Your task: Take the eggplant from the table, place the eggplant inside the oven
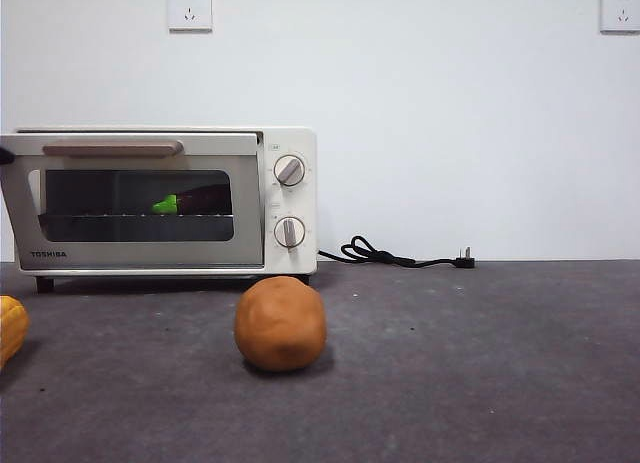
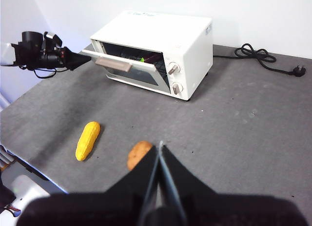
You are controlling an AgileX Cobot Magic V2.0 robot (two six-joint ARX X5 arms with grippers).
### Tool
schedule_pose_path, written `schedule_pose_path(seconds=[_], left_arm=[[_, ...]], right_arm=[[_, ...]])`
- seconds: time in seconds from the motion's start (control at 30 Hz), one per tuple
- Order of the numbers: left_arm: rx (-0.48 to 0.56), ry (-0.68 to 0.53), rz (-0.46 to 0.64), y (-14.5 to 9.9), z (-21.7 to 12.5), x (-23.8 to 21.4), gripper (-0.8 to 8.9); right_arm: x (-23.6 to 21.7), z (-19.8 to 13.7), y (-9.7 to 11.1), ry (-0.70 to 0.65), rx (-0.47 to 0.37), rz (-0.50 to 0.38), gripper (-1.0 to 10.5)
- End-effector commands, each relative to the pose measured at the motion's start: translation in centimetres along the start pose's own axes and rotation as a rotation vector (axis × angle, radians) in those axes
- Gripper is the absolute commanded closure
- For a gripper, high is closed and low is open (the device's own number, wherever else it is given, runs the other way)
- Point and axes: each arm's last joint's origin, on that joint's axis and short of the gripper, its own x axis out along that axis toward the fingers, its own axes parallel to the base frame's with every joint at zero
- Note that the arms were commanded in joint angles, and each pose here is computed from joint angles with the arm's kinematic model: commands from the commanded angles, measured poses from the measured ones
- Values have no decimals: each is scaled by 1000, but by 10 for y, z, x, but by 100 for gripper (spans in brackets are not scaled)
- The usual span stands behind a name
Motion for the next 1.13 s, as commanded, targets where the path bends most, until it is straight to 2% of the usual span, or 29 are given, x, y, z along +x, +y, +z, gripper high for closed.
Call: schedule_pose_path(seconds=[0.03,0.3,0.5,0.6,0.8,1.13], left_arm=[[26,3,-1,-2,6,7,821],[79,12,-14,-19,22,22,821],[112,20,-30,-44,27,23,821],[145,15,-31,-66,30,20,821],[238,-11,67,-121,32,7,821],[389,14,318,-228,-1,-12,821]], right_arm=[[2,-3,0,29,-2,-6,956],[2,-3,0,30,-2,-5,956],[2,-3,0,30,-2,-5,956],[2,-3,0,30,-3,-5,956],[2,-3,0,30,-13,-5,955],[2,-3,0,30,-19,-4,951]])
